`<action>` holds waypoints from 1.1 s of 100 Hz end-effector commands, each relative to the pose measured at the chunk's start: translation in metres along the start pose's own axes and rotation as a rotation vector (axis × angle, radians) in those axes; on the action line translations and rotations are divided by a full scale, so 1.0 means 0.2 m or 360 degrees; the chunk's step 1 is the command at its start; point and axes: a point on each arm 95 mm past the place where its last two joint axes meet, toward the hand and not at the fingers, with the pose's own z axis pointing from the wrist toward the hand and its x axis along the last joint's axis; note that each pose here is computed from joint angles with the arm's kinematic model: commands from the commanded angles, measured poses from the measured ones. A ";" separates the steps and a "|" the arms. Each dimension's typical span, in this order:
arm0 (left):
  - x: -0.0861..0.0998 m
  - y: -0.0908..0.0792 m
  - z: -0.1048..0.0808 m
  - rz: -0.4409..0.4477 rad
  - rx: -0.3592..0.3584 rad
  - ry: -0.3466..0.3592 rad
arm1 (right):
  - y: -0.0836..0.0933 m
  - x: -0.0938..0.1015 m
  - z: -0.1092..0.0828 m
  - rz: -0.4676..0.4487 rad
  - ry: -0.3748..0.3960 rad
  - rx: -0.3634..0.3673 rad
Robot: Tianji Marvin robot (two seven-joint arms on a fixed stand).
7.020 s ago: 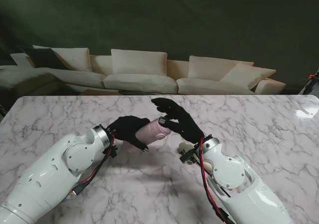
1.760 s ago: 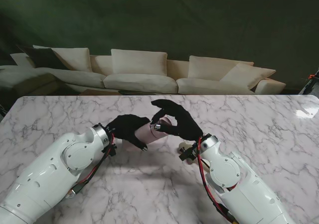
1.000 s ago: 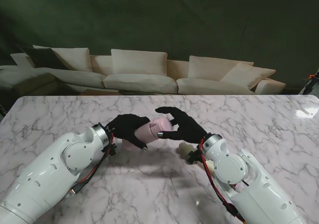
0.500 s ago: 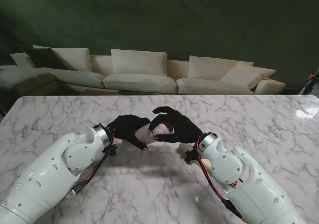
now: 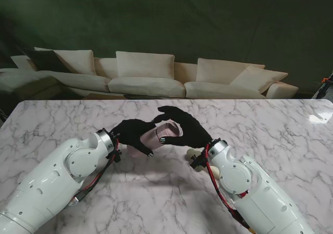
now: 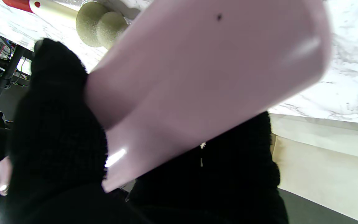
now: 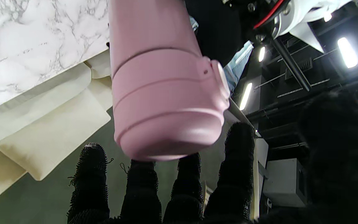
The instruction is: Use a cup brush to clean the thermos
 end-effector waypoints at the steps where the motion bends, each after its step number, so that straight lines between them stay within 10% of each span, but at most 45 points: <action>1: 0.01 -0.02 0.01 0.0009 0.0005 0.0013 | 0.00 0.01 -0.01 0.0017 -0.0016 -0.0011; 41: 0.01 -0.03 0.01 0.0016 0.0020 0.0032 | 0.09 -0.04 -0.08 -0.0055 -0.0226 0.0019; 110: 0.02 -0.02 0.02 0.0003 0.0010 0.0030 | -0.02 -0.04 0.02 -0.0178 -0.0115 0.0065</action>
